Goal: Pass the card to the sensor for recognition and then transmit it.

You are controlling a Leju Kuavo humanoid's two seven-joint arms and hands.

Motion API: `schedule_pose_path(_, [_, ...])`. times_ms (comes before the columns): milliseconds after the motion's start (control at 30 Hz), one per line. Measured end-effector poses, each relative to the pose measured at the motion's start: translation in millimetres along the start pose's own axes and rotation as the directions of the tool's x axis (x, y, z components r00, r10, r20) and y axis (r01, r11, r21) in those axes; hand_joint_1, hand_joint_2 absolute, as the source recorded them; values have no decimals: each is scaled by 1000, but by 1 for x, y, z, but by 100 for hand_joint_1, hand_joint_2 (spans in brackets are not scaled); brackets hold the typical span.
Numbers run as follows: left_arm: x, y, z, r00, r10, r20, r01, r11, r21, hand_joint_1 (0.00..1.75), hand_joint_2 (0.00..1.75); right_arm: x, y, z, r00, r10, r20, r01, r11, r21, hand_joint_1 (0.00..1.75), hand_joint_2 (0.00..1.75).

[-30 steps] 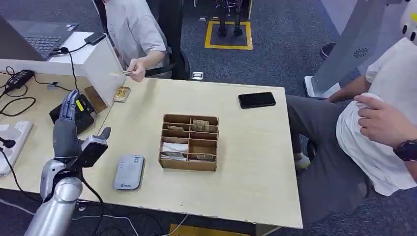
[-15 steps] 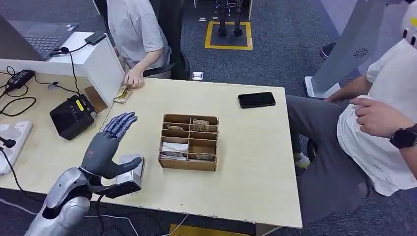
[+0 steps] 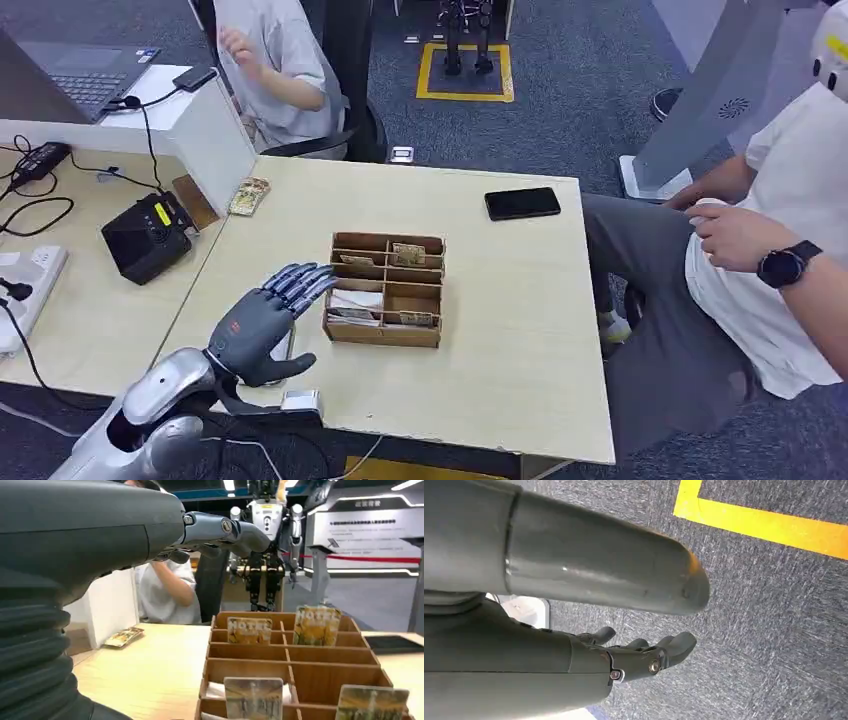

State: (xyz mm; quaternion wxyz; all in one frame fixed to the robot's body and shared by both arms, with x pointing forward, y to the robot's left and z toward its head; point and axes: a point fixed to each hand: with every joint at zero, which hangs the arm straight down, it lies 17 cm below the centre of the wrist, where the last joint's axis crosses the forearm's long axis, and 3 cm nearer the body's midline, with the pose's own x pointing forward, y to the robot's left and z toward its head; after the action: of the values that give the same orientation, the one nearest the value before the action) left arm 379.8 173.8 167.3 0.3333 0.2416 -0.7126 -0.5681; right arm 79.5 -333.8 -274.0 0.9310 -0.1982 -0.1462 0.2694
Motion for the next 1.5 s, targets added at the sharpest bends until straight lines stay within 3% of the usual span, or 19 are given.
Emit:
schedule_pose_path(133, [1, -6, -4, 1000, -5, 7, 5, 1000, -21, 0, 175, 0, 0, 0, 1000, -1, 0, 1, 1000, 0, 0, 0])
schedule_pose_path(400, [-4, -48, -10, 998, 1, -63, -9, 992, -122, 0, 175, 1, -1, 0, 1000, 9, -1, -9, 1000, 0, 0, 0])
schedule_pose_path(733, [-11, -76, -27, 988, 43, -149, -66, 987, -150, 0, 175, 2, 0, 0, 1000, 12, 2, -12, 1000, 1, 0, 0])
schedule_pose_path(1500, [-27, -97, -29, 966, 72, -248, -112, 982, -153, 0, 175, 5, 5, 1, 1000, 21, 9, -21, 1000, 9, 0, 0])
